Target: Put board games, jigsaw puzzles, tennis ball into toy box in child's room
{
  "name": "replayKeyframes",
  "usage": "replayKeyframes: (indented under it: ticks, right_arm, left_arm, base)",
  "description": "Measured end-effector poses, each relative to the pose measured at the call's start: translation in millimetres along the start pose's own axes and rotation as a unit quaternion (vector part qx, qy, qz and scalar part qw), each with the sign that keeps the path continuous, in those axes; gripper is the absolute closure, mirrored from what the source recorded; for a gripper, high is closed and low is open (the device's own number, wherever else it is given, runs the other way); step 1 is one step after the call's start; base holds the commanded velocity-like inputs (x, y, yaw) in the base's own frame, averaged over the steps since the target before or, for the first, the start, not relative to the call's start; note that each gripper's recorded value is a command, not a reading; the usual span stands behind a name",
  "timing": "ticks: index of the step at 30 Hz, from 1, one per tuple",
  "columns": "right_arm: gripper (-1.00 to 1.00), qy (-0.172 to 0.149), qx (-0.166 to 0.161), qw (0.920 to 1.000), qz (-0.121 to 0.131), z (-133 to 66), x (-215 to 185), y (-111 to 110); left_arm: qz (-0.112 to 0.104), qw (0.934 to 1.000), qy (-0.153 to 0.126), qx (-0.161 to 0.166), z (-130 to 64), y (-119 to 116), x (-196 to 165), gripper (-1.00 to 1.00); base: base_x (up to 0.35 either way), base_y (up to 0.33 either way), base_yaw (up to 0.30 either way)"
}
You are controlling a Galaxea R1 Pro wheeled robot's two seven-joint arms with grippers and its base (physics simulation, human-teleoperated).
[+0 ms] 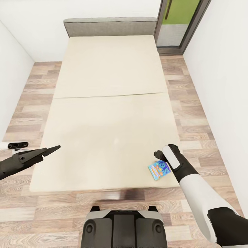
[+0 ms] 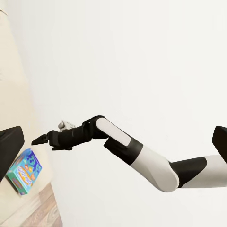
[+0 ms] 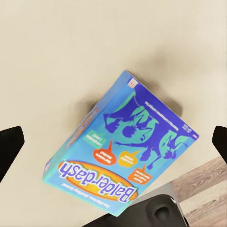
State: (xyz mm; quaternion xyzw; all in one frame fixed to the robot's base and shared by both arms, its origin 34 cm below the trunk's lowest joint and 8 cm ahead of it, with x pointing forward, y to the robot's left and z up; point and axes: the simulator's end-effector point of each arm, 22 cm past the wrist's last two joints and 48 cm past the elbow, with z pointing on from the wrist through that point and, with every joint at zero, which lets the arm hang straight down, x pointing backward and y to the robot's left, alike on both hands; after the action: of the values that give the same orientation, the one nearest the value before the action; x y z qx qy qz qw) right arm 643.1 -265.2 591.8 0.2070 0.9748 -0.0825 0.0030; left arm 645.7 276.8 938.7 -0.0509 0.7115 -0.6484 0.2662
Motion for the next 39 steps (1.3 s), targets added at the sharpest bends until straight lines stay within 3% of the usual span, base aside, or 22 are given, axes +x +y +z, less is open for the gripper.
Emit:
replayKeyframes:
  ticks: [9, 15, 20, 28, 39]
  right_arm:
    - [-1.0, 0.006, 0.003, 1.0, -0.001, 8.0, 5.8, -1.2]
    - [-1.0, 0.01, 0.005, 0.9999, -0.002, 12.8, 8.8, -1.8]
    - [-1.0, 0.011, 0.005, 0.9999, -0.002, 15.8, 10.0, -1.3]
    - [-1.0, 0.005, 0.0, 1.0, -0.002, 17.2, 5.6, 2.5]
    - [-1.0, 0.006, 0.001, 1.0, -0.002, 23.4, 4.0, 4.4]
  left_arm:
    - [0.004, 1.0, 0.001, 0.001, 2.1, 2.4, -4.1, -1.0]
    - [0.05, 0.9985, -0.004, 0.02, 17.7, -9.9, -40.5, -1.0]
    - [0.072, 0.9969, -0.001, 0.032, 29.0, -16.2, -57.1, -1.0]
    - [0.066, 0.9966, 0.028, 0.041, 45.1, -11.2, -47.3, -1.0]
    - [0.055, 0.997, 0.037, 0.039, 48.3, -0.8, -39.7, -1.0]
  base:
    - [0.0, 0.0, 0.0]
    - [0.0, 0.0, 0.0]
    - [0.0, 0.0, 0.0]
    - [0.0, 0.0, 0.0]
    - [0.0, 0.0, 0.0]
